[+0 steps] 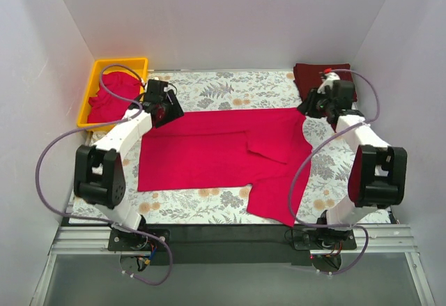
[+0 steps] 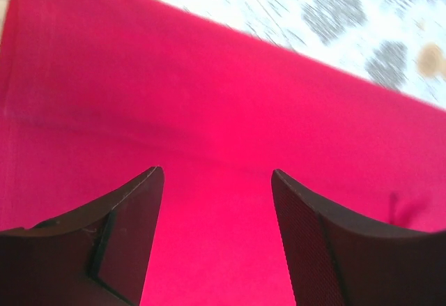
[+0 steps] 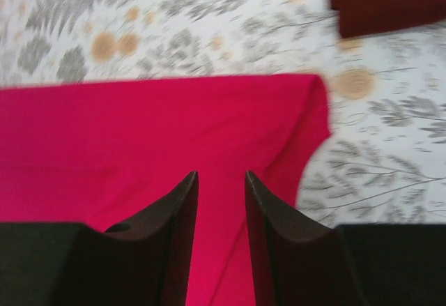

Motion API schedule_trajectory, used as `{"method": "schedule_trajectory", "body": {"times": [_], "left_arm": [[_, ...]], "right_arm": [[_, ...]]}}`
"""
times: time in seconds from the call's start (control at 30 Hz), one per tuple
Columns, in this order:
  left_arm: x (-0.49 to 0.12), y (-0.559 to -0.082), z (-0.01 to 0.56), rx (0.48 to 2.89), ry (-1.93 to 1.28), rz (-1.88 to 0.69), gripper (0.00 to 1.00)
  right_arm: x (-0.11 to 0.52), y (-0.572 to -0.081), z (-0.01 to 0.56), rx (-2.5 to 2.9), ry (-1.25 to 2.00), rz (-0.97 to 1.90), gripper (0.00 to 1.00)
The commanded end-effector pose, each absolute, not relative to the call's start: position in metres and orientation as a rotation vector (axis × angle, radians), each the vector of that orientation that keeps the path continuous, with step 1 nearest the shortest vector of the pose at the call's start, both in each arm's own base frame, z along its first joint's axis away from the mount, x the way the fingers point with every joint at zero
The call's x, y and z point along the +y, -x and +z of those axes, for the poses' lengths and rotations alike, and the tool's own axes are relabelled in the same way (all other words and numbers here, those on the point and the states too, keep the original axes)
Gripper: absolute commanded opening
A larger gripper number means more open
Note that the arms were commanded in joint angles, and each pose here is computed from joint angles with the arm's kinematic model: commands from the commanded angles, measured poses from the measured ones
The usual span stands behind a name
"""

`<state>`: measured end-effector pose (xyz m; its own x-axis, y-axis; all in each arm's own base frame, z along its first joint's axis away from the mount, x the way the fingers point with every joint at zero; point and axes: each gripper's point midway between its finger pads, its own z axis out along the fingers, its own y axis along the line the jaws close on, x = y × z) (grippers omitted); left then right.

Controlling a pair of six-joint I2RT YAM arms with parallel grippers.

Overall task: Fold and stack the t-shirts
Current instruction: Fold the tshirt

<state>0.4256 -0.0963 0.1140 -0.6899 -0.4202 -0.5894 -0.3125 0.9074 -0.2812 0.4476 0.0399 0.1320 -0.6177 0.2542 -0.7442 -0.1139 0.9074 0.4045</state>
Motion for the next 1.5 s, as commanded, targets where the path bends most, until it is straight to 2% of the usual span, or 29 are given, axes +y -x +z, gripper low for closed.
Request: {"method": "schedule_trajectory", "body": {"times": [0.0, 0.03, 0.07, 0.23, 0.27, 0.4, 0.53, 0.83, 1.03, 1.47], "left_arm": [[-0.106, -0.390, 0.145, 2.334, 0.466, -0.224, 0.63], [-0.104, -0.374, 0.130, 2.367, 0.458, -0.199, 0.63], [-0.101, -0.365, 0.143, 2.327, 0.453, -0.206, 0.64], [-0.082, -0.317, 0.132, 2.303, 0.448, -0.155, 0.68], [-0.076, -0.304, 0.116, 2.328, 0.450, -0.134, 0.68], [-0.069, -0.282, 0.114, 2.273, 0.461, -0.155, 0.68], [-0.071, -0.283, 0.114, 2.258, 0.455, -0.174, 0.68], [-0.063, -0.285, 0.113, 2.258, 0.453, -0.111, 0.67], [-0.063, -0.285, 0.115, 2.252, 0.451, -0.116, 0.67], [-0.063, -0.285, 0.115, 2.251, 0.449, -0.118, 0.66]], "right_arm": [[0.090, -0.400, 0.110, 2.297, 0.200, 0.344, 0.40], [0.099, -0.388, 0.108, 2.297, 0.263, 0.316, 0.41], [0.122, -0.376, 0.107, 2.297, 0.355, 0.303, 0.41], [0.155, -0.333, 0.092, 2.287, 0.704, 0.170, 0.45], [0.165, -0.323, 0.089, 2.279, 0.773, 0.145, 0.45], [0.178, -0.303, 0.080, 2.266, 0.900, 0.082, 0.46], [0.212, -0.298, 0.086, 2.216, 0.994, 0.088, 0.45], [0.254, -0.307, 0.076, 2.239, 0.864, -0.104, 0.46], [0.255, -0.315, 0.071, 2.235, 0.753, -0.289, 0.46], [0.253, -0.325, 0.056, 2.244, 0.742, -0.431, 0.33]]}}
